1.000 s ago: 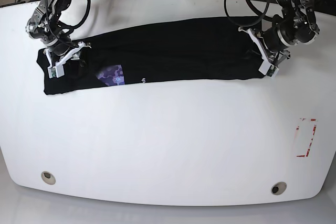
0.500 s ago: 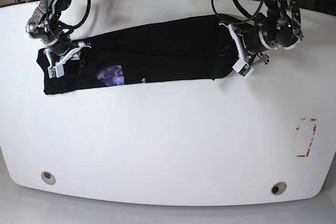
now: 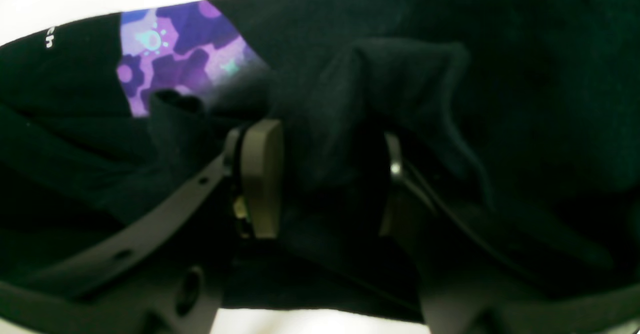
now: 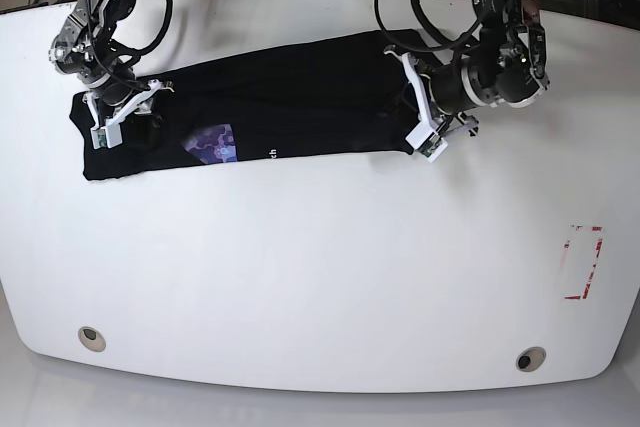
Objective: Layout the t-shirt on the table in an organized manner, then fold the t-shirt properly
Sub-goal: 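Lift the strip end with the left gripper toward the right gripper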
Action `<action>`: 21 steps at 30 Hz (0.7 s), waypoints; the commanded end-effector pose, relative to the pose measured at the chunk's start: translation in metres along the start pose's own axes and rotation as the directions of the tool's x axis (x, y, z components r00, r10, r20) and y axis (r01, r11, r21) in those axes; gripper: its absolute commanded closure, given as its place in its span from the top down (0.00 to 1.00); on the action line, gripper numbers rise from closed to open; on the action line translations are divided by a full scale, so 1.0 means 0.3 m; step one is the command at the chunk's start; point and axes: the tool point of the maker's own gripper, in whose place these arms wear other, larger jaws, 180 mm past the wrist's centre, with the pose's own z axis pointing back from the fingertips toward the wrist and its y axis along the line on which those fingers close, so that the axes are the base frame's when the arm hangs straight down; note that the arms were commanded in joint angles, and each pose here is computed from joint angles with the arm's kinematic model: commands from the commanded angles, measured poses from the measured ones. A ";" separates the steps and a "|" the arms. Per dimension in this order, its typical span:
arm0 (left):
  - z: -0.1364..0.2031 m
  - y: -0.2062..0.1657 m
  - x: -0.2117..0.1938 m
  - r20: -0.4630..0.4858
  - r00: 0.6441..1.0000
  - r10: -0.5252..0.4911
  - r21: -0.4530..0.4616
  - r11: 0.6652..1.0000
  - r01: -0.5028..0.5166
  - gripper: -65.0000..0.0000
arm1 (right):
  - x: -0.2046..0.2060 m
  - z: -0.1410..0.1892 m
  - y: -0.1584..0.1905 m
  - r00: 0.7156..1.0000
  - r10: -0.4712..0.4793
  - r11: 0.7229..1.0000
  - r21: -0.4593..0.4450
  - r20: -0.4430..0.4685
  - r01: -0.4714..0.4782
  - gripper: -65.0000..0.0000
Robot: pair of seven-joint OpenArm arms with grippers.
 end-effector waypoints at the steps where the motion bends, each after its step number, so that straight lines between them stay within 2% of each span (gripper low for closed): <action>1: -0.013 -0.025 0.052 0.033 0.999 -0.021 -0.004 1.000 0.021 0.01 | -0.054 0.008 -0.027 0.996 0.011 0.999 -0.034 -0.086 -0.014 0.38; 21: -0.111 -0.119 0.175 0.028 0.993 -0.119 0.025 0.993 0.118 0.01 | -0.056 0.007 -0.025 0.996 0.008 0.999 -0.032 -0.086 -0.011 0.38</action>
